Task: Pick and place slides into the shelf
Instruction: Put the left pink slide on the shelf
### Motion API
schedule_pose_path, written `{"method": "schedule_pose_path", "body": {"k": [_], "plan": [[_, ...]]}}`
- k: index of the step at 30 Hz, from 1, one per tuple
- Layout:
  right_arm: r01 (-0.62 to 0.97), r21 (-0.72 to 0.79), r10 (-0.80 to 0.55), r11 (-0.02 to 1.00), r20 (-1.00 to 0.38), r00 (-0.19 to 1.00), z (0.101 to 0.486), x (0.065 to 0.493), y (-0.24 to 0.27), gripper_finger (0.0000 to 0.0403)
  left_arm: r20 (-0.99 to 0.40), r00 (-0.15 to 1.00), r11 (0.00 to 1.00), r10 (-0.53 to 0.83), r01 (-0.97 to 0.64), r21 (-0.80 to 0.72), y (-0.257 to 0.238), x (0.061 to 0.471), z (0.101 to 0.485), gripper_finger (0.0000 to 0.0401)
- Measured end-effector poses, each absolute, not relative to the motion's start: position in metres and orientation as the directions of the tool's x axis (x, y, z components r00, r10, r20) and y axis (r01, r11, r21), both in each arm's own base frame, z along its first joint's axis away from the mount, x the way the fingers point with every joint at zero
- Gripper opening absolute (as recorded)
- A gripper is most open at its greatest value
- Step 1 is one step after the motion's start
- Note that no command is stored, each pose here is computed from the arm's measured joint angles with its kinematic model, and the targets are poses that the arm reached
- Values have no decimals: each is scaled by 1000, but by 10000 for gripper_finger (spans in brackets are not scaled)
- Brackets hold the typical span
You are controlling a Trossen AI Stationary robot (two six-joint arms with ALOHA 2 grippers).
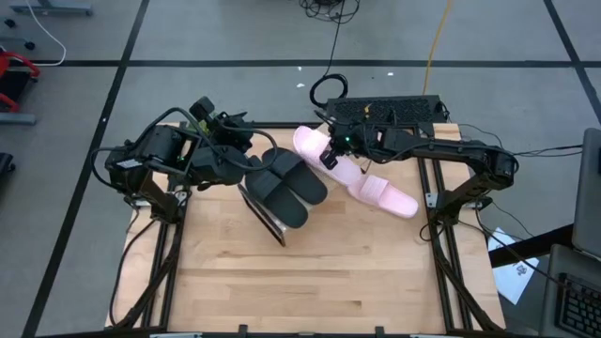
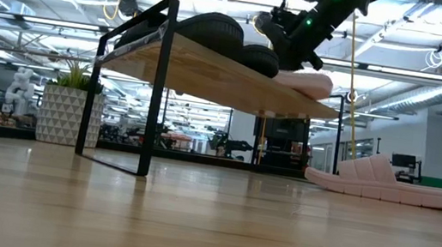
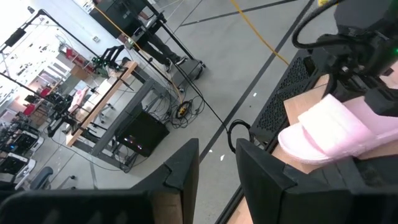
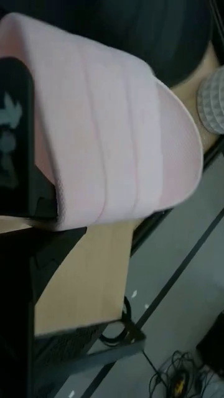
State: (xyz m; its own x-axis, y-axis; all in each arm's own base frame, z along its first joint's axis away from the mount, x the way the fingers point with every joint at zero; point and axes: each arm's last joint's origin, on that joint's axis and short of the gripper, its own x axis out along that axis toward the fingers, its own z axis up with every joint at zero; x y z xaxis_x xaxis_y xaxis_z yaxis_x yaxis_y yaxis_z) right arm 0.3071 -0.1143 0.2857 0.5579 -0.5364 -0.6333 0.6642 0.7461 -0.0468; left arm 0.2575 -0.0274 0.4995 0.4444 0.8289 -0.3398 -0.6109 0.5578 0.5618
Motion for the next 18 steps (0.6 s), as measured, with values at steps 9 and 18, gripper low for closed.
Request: {"method": "schedule_pose_path", "body": {"k": [9, 18], "plan": [[691, -14, -558, 723, -601, 572, 289, 307, -121, 1, -340, 445, 558, 829, -610, 562, -27, 258, 499, 113], [681, 60, -514, 730, -609, 604, 279, 318, -122, 1, -340, 445, 558, 829, -604, 570, -27, 258, 499, 113]]}}
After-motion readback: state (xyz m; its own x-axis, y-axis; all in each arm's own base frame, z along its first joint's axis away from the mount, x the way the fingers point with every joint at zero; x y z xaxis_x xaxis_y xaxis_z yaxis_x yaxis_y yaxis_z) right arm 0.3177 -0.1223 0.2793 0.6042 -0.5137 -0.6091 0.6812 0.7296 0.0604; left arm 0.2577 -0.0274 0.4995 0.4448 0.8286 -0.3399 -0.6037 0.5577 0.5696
